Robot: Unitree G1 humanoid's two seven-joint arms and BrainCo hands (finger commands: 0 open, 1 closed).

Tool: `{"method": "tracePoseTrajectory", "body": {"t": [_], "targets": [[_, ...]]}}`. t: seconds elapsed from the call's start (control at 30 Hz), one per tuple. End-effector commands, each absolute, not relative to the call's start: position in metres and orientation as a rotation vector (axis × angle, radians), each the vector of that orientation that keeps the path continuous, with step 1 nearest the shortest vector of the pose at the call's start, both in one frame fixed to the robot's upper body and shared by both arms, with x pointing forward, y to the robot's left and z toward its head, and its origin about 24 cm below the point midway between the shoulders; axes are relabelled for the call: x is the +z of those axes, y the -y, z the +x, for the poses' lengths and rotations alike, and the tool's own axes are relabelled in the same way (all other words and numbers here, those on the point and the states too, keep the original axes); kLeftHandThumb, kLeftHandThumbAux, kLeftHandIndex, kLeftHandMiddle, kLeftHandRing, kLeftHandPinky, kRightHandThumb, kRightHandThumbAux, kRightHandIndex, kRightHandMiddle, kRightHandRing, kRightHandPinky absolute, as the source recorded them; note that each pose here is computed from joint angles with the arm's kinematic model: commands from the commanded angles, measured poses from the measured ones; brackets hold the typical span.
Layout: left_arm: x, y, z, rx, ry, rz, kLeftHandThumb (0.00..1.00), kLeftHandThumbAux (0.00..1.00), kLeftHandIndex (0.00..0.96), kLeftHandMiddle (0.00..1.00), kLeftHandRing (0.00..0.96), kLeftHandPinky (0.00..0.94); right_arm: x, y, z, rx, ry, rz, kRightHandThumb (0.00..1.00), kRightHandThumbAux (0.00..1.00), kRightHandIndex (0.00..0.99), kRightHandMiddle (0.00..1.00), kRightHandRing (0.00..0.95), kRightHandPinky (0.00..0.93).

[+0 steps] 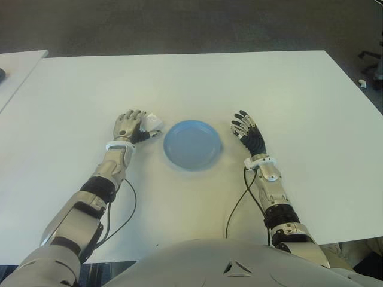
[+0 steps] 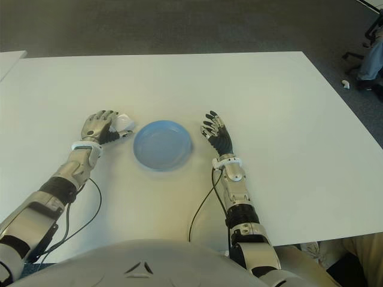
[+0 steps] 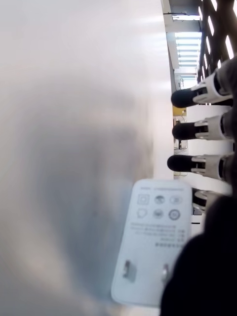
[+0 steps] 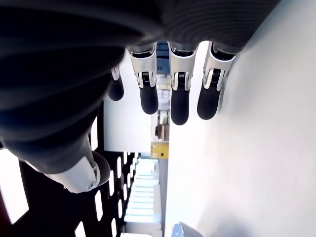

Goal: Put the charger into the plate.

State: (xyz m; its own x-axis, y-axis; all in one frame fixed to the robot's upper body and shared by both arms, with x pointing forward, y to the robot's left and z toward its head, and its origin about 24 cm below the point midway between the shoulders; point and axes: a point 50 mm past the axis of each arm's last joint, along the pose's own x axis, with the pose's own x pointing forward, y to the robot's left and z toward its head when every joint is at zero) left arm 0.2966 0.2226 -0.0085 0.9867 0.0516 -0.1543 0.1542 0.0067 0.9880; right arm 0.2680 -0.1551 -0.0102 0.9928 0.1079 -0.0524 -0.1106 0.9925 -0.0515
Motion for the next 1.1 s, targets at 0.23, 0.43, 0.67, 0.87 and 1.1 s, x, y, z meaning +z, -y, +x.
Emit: {"method": "tracePoseTrajectory", "body": {"t": [0.23, 0.43, 0.67, 0.87, 1.1], "targets": [[-0.0095, -0.2168, 0.3027, -0.114, -0.153, 1.615, 0.247, 0.182, 0.099, 0.101, 0.075, 0.123, -0.0252, 0.1553, 0.2570, 0.115, -0.134, -0.022, 0.031, 0.672, 0.031, 0.162, 0.194, 0.218], [-0.0084, -0.2164, 0.3057, -0.129, -0.145, 1.648, 0.254, 0.191, 0.100, 0.109, 0.086, 0.139, -0.0248, 0.1552, 0.2565, 0.114, -0.131, -0.023, 0.023, 0.676, 0.029, 0.160, 0.191, 0.217], [-0.0079, -0.2169, 0.3081, -0.153, -0.141, 1.694, 0.242, 0.194, 0.091, 0.107, 0.086, 0.132, -0.0239, 0.1551, 0.2561, 0.116, -0.128, -0.028, 0.032, 0.676, 0.028, 0.154, 0.186, 0.215], [-0.0079, -0.2174, 0.3088, -0.159, -0.139, 1.709, 0.223, 0.191, 0.081, 0.110, 0.086, 0.132, -0.0237, 0.1550, 0.2556, 0.115, -0.131, -0.023, 0.039, 0.683, 0.028, 0.156, 0.188, 0.219], [-0.0087, -0.2178, 0.3085, -0.174, -0.147, 1.736, 0.210, 0.187, 0.078, 0.116, 0.091, 0.135, -0.0235, 0.1557, 0.2557, 0.113, -0.135, -0.019, 0.040, 0.678, 0.025, 0.153, 0.187, 0.216]]}}
